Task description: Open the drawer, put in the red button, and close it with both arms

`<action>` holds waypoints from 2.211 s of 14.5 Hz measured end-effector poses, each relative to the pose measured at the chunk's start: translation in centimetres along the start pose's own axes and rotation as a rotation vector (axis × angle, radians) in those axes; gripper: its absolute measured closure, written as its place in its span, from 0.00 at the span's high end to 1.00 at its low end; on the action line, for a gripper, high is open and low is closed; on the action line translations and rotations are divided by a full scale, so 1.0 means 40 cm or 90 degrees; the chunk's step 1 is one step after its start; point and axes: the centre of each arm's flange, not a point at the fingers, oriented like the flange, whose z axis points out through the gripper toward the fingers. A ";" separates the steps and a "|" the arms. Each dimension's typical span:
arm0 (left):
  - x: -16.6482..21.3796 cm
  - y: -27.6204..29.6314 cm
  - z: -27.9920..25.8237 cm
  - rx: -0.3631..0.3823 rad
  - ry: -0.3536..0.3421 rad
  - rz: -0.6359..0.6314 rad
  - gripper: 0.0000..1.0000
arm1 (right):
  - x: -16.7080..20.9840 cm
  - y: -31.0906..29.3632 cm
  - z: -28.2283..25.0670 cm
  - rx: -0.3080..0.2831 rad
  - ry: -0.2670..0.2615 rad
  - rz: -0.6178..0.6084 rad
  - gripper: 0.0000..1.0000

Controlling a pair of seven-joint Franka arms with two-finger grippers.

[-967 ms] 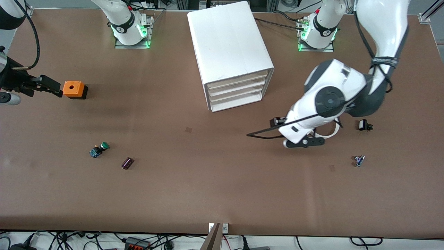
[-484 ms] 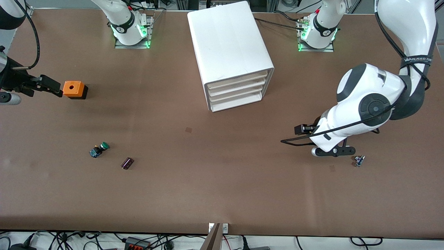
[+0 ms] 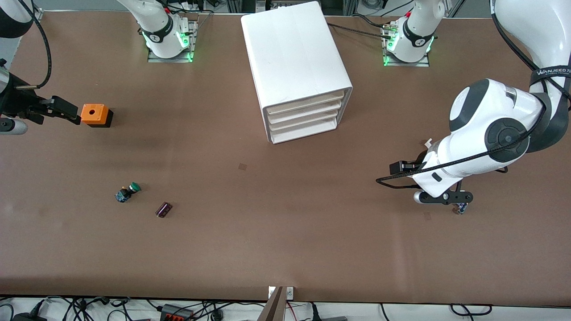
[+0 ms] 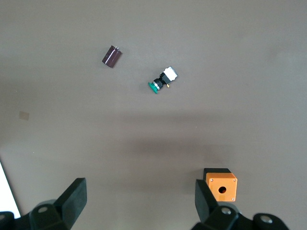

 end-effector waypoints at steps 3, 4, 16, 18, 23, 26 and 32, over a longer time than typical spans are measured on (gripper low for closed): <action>0.000 0.000 0.000 0.000 -0.001 0.000 1.00 | 0.000 0.000 0.000 0.000 0.000 0.000 1.00; 0.000 0.000 0.000 0.000 -0.001 0.000 1.00 | 0.000 0.000 0.000 0.000 0.000 0.000 1.00; 0.028 -0.119 -0.025 -0.005 0.009 0.015 1.00 | 0.000 -0.002 0.000 0.000 0.000 -0.001 1.00; 0.022 -0.168 -0.067 0.000 0.017 0.041 1.00 | 0.000 -0.002 0.000 0.000 0.000 -0.001 1.00; -0.090 -0.233 -0.238 0.021 0.018 0.080 1.00 | 0.000 -0.003 0.000 0.000 0.000 -0.002 1.00; -0.147 -0.274 -0.263 0.017 0.014 0.094 1.00 | 0.000 -0.004 -0.001 0.000 0.000 -0.002 1.00; -0.225 -0.368 -0.264 -0.010 0.028 0.148 1.00 | 0.000 -0.005 -0.001 0.000 0.000 -0.002 1.00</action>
